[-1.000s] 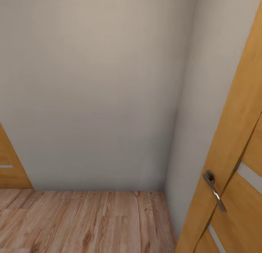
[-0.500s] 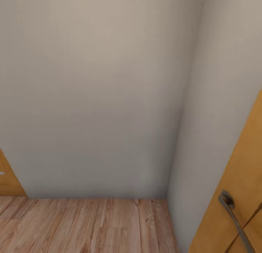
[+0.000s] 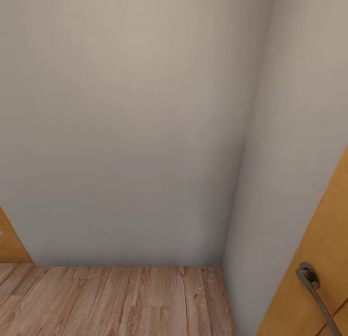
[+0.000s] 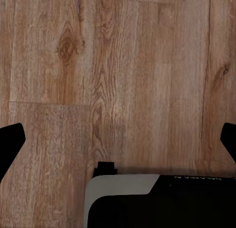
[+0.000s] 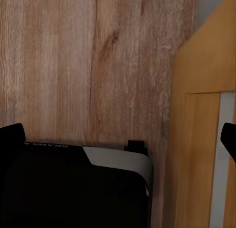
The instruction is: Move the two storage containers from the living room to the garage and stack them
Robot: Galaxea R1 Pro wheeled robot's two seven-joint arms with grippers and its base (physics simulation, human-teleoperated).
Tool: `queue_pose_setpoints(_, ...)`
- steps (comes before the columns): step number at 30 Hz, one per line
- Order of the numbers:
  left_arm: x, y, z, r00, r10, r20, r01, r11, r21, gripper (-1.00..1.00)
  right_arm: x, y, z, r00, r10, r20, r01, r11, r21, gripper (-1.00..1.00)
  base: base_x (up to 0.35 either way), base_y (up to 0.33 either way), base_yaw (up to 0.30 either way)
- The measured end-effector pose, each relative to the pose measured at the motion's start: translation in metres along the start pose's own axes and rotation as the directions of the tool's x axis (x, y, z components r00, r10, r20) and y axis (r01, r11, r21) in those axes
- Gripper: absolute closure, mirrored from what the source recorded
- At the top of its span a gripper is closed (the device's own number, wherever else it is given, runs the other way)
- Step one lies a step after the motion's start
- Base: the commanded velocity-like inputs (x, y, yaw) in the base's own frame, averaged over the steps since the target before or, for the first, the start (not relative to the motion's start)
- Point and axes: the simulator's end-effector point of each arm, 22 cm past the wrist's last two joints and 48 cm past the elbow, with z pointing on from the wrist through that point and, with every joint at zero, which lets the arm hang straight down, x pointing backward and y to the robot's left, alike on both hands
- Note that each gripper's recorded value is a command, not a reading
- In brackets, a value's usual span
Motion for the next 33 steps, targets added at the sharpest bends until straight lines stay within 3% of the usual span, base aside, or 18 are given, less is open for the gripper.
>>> queue_pose_setpoints(8,-0.0001,0.0,0.0002,1.0,0.0,0.0,0.0,1.0,0.0,-1.0,-0.0002,0.0,0.0002,1.0,0.0,0.0,0.0,1.0,0.0,-1.0,0.261,0.0,0.0)
queue_pose_setpoints(24,-0.0002,0.0,0.0003,1.0,0.0,0.0,0.0,1.0,0.0,-1.0,-0.0001,0.0,0.0003,1.0,0.0,0.0,0.0,1.0,0.0,-1.0,0.015,0.0,0.002)
queue_pose_setpoints(33,-0.0001,0.0001,0.0003,1.0,0.0,0.0,0.0,1.0,0.0,-1.0,-0.0003,0.0001,0.0003,1.0,0.0,0.0,0.0,1.0,0.0,-1.0,0.0,0.0,0.225)
